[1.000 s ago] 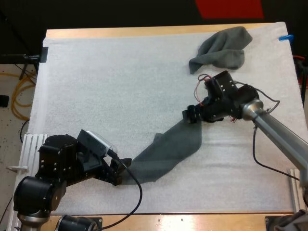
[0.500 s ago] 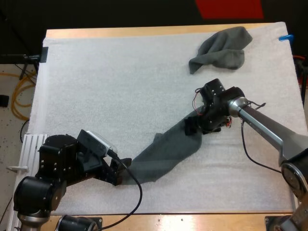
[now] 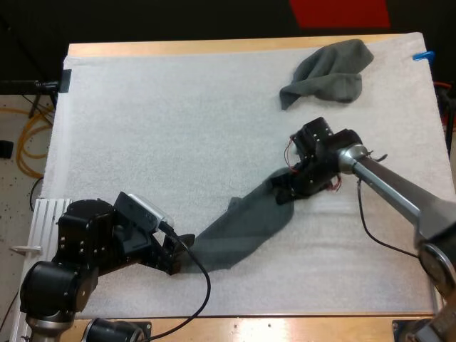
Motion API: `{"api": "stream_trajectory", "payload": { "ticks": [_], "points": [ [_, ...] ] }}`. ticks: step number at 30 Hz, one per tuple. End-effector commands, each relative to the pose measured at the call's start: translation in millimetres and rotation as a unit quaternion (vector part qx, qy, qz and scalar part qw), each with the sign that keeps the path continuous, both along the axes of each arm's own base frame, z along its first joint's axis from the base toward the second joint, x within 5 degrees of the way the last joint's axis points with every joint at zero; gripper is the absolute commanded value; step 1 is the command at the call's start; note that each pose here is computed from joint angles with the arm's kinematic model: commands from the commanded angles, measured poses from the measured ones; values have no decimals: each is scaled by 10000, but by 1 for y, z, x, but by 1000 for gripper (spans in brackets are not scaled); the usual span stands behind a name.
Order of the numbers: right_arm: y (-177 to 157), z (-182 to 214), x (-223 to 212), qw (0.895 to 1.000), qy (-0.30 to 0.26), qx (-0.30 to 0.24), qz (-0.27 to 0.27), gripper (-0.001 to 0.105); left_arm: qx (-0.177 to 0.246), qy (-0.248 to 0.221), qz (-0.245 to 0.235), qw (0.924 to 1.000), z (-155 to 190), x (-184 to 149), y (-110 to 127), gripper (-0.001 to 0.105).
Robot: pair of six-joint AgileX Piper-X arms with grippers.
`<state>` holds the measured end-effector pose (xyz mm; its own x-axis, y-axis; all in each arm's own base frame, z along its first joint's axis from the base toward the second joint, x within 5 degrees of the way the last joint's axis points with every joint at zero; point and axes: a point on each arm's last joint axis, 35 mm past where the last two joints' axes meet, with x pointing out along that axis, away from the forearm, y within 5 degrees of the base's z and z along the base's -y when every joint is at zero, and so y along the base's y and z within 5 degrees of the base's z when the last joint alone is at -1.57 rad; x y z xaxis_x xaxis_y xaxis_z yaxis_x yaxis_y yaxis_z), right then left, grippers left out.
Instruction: Pick towel from pile fold and stack
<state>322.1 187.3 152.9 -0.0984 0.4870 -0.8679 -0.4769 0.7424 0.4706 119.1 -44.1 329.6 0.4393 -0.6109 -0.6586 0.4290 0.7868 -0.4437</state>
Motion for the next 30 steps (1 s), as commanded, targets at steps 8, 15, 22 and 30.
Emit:
{"api": "stream_trajectory", "payload": {
  "ticks": [8,15,22,30],
  "points": [
    [-22,112,-11,9580,-2612,-1149,-284,0,-25,-25,-47,10000,1,-1,0,63],
    [-53,187,-31,8443,-4396,-2945,-845,0,-36,-73,-47,10000,2,0,-1,63],
    [-29,184,-40,8914,-4145,-1780,-437,0,-36,-73,-47,10000,2,0,-1,63],
    [78,123,-76,9286,-3440,-873,1088,0,-36,-73,-47,10000,2,0,-1,63]
  ]
}}
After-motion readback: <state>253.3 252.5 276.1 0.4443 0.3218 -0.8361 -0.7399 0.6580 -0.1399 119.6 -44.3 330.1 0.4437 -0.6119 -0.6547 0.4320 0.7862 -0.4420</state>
